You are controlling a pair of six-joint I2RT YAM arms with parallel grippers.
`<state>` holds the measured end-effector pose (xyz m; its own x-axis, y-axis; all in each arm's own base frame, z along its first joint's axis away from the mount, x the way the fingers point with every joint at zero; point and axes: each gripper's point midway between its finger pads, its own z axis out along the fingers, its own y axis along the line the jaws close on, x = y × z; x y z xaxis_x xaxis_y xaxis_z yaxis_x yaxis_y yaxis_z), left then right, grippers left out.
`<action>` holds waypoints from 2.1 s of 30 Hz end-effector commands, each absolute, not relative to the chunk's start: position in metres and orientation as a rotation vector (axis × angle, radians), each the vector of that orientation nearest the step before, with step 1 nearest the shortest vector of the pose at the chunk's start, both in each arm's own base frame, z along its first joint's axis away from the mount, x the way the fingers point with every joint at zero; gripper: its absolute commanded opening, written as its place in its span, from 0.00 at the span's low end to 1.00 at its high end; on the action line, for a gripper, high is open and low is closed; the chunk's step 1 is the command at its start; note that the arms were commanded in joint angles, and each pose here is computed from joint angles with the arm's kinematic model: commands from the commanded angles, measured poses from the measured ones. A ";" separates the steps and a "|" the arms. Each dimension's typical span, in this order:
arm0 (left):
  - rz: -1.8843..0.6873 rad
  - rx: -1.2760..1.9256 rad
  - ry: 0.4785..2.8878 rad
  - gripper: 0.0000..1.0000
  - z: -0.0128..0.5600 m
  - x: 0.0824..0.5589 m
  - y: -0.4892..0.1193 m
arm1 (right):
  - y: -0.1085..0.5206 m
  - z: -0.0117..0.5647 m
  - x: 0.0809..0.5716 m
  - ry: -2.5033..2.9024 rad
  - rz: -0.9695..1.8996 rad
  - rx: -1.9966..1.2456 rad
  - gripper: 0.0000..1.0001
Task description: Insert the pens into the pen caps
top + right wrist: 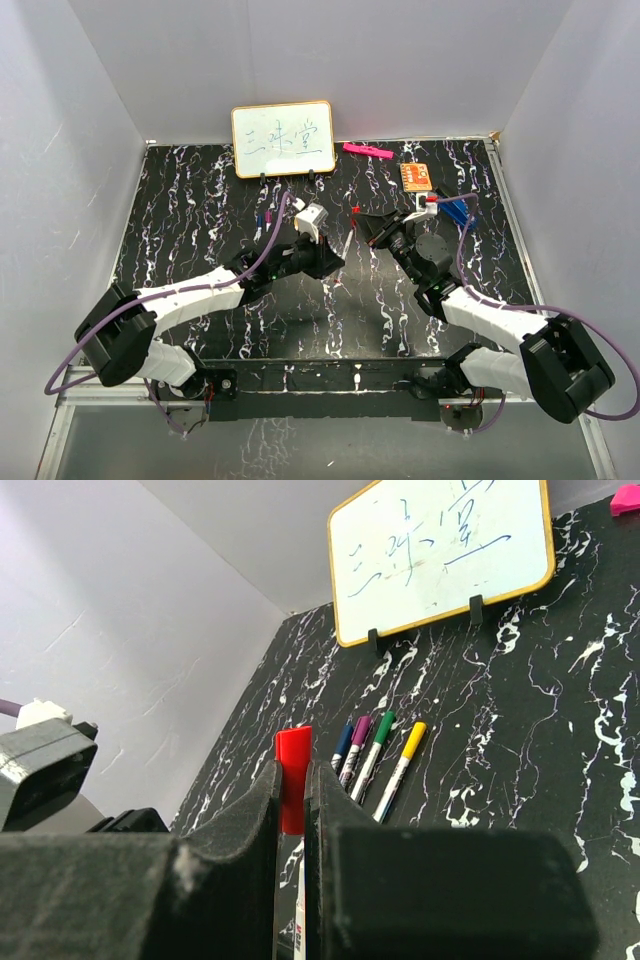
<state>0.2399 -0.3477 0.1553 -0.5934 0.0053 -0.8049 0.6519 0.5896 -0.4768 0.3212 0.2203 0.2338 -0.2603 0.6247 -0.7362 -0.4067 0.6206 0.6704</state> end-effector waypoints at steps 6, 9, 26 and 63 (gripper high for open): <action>-1.036 0.514 2.008 0.00 0.158 0.229 -0.339 | 0.223 0.267 0.328 1.447 0.990 0.154 0.00; -1.036 0.508 1.996 0.00 0.162 0.231 -0.339 | 0.224 0.266 0.327 1.449 0.994 0.150 0.00; -1.064 0.509 1.967 0.00 0.171 0.235 -0.349 | 0.229 0.259 0.325 1.466 1.012 0.144 0.00; -1.037 0.456 1.939 0.00 0.177 0.245 -0.347 | 0.236 0.252 0.318 1.484 1.038 0.132 0.00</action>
<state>0.2374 -0.3415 0.1515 -0.6025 -0.0209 -0.7979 0.6305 0.6004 -0.4919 0.3193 0.2299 0.2267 -0.2775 0.5963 -0.7532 -0.4233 0.6279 0.6531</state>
